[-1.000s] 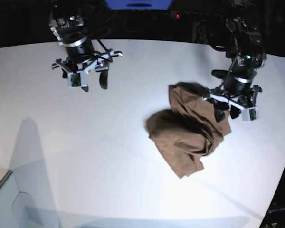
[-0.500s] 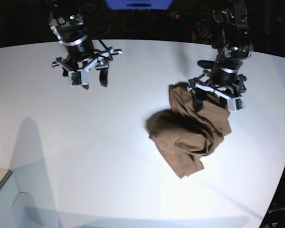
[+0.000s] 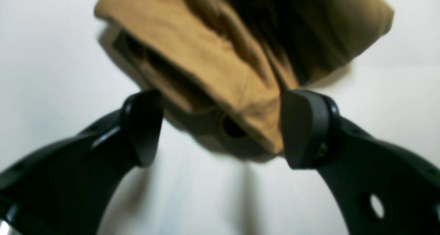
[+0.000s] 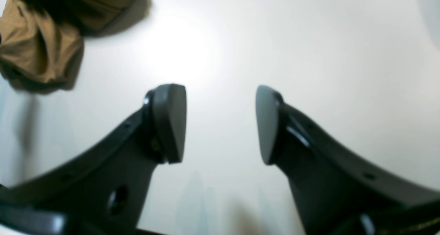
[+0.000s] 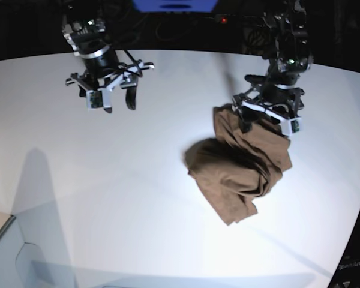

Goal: Layout the t-shirt on the table in an organized manner, then fold the t-shirt properly
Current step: 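Lower the left gripper onto the crumpled brown t-shirt and grasp it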

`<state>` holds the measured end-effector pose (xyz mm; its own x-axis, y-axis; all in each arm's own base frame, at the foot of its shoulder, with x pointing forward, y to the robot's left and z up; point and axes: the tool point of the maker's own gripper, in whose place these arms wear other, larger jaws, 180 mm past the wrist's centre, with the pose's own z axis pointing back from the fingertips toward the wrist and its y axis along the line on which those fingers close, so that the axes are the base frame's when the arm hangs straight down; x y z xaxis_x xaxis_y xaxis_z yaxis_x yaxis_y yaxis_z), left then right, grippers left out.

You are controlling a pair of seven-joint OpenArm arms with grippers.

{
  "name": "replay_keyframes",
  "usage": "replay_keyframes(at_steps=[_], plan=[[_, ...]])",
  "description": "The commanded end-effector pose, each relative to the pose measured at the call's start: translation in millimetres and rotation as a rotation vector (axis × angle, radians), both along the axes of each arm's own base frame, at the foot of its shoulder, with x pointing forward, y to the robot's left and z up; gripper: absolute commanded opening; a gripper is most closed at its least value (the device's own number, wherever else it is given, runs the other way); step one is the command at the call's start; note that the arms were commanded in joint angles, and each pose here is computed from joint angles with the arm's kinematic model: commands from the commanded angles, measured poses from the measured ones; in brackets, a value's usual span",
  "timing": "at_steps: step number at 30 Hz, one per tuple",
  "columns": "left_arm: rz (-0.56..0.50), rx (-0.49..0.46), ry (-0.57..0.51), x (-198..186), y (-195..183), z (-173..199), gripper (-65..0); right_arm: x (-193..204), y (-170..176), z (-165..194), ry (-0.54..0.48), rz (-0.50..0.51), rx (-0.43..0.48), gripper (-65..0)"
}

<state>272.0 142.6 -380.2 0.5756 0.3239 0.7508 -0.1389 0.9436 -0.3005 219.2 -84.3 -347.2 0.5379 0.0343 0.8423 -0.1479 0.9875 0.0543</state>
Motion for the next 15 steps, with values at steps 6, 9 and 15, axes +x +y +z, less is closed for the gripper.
replay_keyframes(at_steps=[6, 9, 15], plan=[[-0.046, -0.023, -0.062, 16.5, -20.5, 15.8, -20.9, 3.9, -2.2, 9.1, -0.041, 0.017, -0.01, -32.1], [-0.043, -0.03, -0.042, 16.3, -21.6, 8.0, -24.0, 4.2, -3.9, 9.2, -0.041, 0.013, -0.013, -32.1], [-0.04, -0.046, -0.06, 24.2, -26.4, 13.3, -39.4, 4.7, -4.0, 9.5, -0.043, 0.014, -0.014, -32.1]])
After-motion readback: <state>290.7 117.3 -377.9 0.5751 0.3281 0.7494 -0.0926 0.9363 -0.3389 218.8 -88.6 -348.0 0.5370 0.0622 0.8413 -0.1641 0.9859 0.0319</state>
